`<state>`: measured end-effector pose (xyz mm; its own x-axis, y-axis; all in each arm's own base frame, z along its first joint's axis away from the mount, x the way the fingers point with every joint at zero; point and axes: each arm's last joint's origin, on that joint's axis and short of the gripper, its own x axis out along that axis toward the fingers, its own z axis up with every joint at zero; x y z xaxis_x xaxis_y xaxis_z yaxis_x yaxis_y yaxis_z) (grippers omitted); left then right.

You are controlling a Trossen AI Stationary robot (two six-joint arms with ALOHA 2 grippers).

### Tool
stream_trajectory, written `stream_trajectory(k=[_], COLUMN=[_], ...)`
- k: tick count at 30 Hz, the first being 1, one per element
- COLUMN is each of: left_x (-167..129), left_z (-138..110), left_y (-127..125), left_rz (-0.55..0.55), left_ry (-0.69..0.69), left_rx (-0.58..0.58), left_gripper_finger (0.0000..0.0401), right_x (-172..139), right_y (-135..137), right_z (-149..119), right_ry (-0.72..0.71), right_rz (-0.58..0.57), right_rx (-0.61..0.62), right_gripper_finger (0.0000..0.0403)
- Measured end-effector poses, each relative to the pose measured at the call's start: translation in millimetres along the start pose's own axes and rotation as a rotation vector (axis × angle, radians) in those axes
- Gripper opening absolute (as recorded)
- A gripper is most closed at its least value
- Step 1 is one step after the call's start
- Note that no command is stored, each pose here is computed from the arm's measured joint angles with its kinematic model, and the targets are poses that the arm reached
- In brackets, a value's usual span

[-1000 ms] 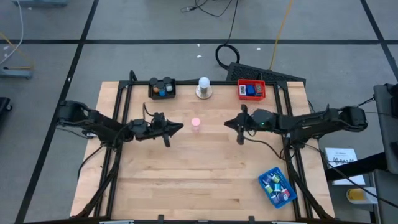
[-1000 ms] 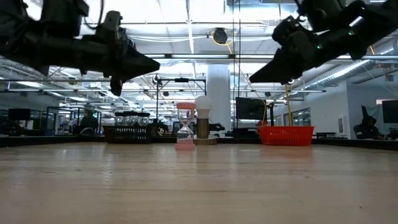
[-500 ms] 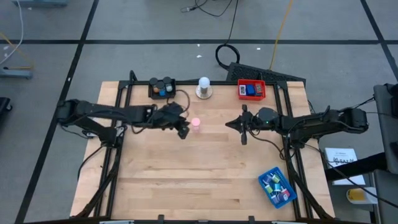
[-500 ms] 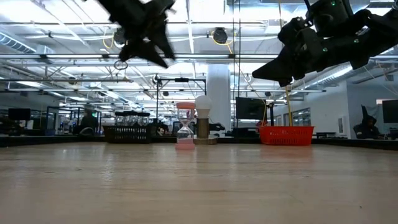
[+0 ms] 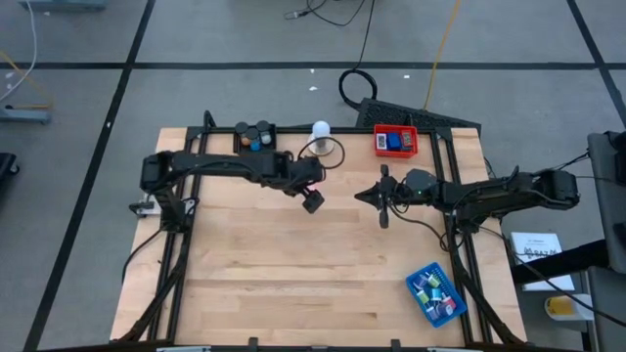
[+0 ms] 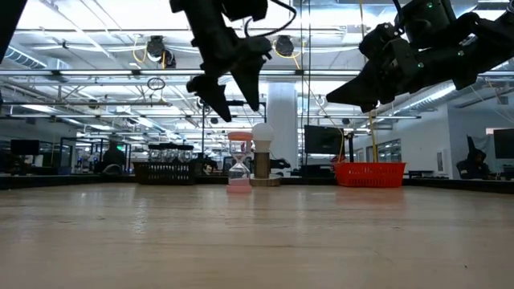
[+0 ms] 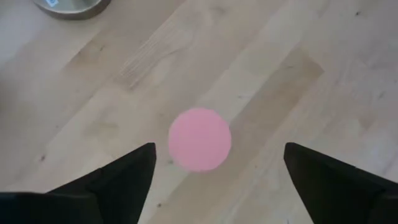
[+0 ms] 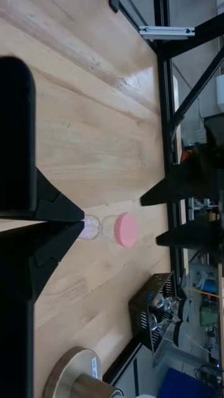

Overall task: Pick & Place Office items
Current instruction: Put the pink hourglass into the black bin

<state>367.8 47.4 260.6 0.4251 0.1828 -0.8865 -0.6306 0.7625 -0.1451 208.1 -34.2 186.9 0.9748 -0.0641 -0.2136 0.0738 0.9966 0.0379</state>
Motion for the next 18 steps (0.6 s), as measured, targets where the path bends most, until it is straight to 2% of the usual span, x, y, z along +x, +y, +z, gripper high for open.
stream_trajectory(k=[10, 14, 18], left_x=[29, 39, 53], left_z=[11, 10, 7], left_y=[16, 16, 16], left_rz=[0.016, 0.023, 0.042], left_ry=[0.06, 0.076, 0.109], left_rx=[0.022, 0.032, 0.036], left_gripper_finger=[0.0392, 0.0391, 0.0369], right_x=[0, 0, 0], right_y=[0, 0, 0], right_z=[0, 0, 0], right_ry=[-0.001, -0.001, -0.001], right_rz=[0.0, 0.0, 0.0], right_rx=[0.0, 0.0, -0.002], right_gripper_finger=[0.0001, 0.0001, 0.0001])
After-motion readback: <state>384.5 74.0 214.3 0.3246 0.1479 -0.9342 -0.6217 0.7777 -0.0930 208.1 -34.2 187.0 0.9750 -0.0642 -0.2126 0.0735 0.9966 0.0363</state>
